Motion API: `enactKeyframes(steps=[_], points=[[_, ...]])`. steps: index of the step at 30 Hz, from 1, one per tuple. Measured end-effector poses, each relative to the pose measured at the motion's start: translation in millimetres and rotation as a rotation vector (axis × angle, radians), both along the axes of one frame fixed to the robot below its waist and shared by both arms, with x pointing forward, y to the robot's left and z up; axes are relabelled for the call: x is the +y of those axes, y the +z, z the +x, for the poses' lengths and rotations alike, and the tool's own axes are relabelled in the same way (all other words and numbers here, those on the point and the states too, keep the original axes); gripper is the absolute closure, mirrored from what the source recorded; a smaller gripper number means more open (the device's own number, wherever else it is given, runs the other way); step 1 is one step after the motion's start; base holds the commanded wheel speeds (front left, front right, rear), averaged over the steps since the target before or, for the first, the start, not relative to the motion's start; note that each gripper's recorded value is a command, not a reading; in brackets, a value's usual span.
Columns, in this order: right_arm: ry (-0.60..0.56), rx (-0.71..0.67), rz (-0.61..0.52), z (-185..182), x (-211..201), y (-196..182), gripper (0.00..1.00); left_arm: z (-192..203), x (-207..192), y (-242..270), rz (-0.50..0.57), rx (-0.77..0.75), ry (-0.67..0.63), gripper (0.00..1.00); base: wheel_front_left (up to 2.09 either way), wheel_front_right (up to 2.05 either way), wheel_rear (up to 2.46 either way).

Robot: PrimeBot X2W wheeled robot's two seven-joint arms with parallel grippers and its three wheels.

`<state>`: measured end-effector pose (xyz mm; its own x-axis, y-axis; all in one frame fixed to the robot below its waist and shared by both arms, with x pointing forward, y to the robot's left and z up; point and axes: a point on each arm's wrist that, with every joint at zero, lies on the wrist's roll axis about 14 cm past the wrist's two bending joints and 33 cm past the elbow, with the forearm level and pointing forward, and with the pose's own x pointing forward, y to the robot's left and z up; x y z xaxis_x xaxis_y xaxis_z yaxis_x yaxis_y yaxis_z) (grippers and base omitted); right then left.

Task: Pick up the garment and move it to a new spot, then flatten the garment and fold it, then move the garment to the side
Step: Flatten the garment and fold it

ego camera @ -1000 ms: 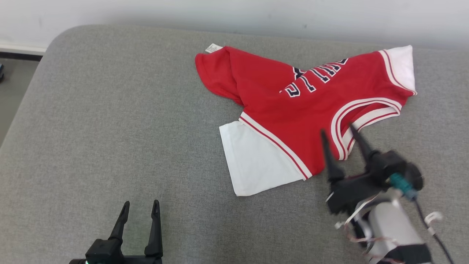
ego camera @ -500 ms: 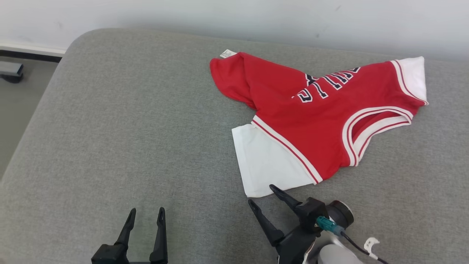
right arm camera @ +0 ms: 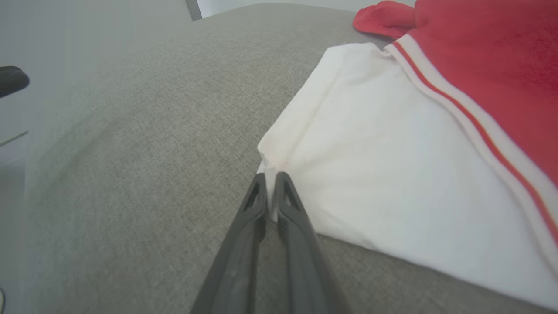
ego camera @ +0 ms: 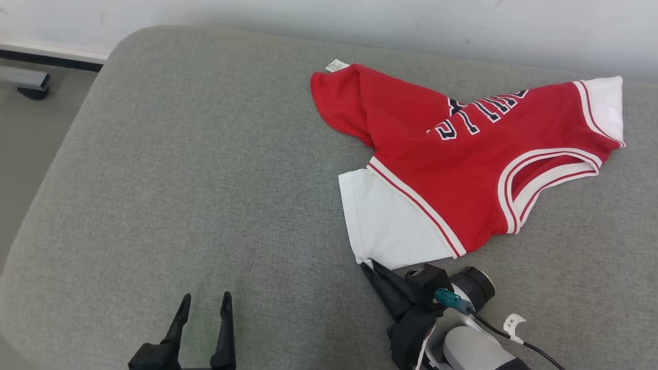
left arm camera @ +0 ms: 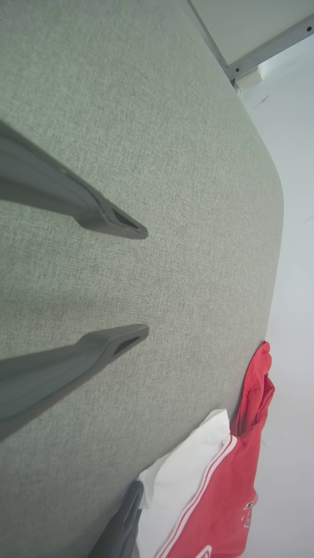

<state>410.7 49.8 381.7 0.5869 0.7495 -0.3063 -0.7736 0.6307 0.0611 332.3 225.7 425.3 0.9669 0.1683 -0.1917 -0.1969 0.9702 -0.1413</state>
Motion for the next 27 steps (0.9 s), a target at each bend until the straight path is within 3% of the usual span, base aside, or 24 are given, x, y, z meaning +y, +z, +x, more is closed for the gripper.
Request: enactKeyframes(steps=[8,22,27], points=[[-0.103,0.013,-0.019,-13,-43,-4,1.00,-1,-4,1,0.009,-0.008,-0.027,0.00,0.00,0.00,0.00],[-0.507,0.021,-0.131,-66,-204,-9,1.00,8,-51,13,-0.008,-0.062,-0.201,0.00,0.00,0.00,0.00],[-0.629,-0.004,-0.141,-78,-245,0,1.00,17,-71,19,-0.016,-0.082,-0.262,0.00,0.00,0.00,0.00]])
